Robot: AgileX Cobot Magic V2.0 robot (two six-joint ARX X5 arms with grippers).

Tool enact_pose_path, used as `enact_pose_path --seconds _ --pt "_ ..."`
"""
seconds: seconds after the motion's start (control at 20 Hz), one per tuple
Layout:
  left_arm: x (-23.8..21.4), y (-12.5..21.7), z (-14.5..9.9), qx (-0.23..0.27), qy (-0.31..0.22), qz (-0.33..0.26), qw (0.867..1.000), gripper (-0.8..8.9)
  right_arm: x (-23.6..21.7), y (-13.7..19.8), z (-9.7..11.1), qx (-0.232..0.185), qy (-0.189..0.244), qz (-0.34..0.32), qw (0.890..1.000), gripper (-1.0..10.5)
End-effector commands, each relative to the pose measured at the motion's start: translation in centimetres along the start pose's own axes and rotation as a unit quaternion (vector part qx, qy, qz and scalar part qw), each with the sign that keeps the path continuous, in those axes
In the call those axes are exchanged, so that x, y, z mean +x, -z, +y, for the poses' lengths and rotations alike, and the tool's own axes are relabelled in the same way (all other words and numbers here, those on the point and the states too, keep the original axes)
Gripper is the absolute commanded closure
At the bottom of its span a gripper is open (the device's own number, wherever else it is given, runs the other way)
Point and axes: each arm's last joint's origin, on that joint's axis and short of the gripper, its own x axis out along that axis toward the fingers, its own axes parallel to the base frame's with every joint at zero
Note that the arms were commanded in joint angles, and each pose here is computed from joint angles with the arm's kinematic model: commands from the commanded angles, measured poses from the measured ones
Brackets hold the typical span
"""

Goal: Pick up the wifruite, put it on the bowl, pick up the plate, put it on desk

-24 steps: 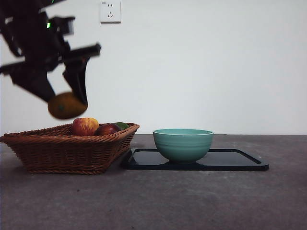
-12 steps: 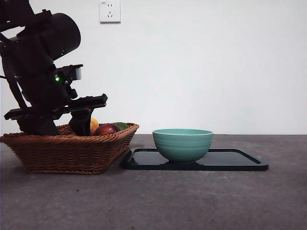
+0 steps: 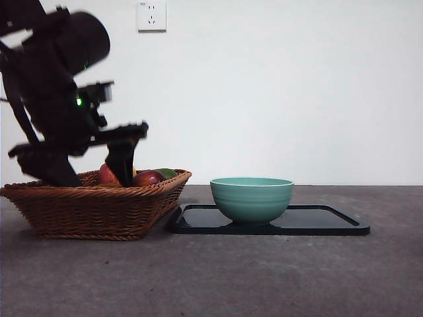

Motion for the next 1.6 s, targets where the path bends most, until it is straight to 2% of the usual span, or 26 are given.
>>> enact_pose_path --seconds 0.05,0.3,0.5,0.6,0.8,0.9,1.05,1.6 --pt "-1.8 -0.9 -0.3 0.013 0.007 -0.030 0.999 4.29 0.0 -0.2 0.1 0.002 -0.003 -0.003 1.000 7.7" --pt "-5.9 -1.3 -0.3 0.026 0.040 -0.054 0.997 4.30 0.0 -0.2 0.1 0.004 -0.003 -0.003 1.000 7.7" --pt "-9.5 -0.8 -0.5 0.038 0.127 -0.040 0.990 4.36 0.0 -0.2 0.1 0.004 -0.003 -0.003 1.000 7.7" --pt "-11.2 -0.4 -0.6 0.050 0.178 -0.032 0.982 4.38 0.0 -0.2 0.1 0.004 -0.003 -0.003 1.000 7.7" --pt "-14.4 0.7 -0.7 0.084 0.287 -0.010 0.954 4.39 0.0 -0.2 0.1 0.004 -0.003 -0.003 1.000 7.7" --pt "-15.4 1.3 -0.6 0.099 0.315 -0.003 0.944 4.39 0.0 -0.2 0.1 0.008 -0.003 -0.003 1.000 7.7" --pt "-16.2 1.7 -0.5 0.116 0.321 -0.002 0.940 4.39 0.0 -0.2 0.1 0.015 -0.003 -0.003 1.000 7.7" --pt "-16.2 2.0 -0.4 0.118 0.320 0.008 0.940 4.39 0.3 -0.3 0.1 0.045 -0.002 0.003 0.999 7.7"
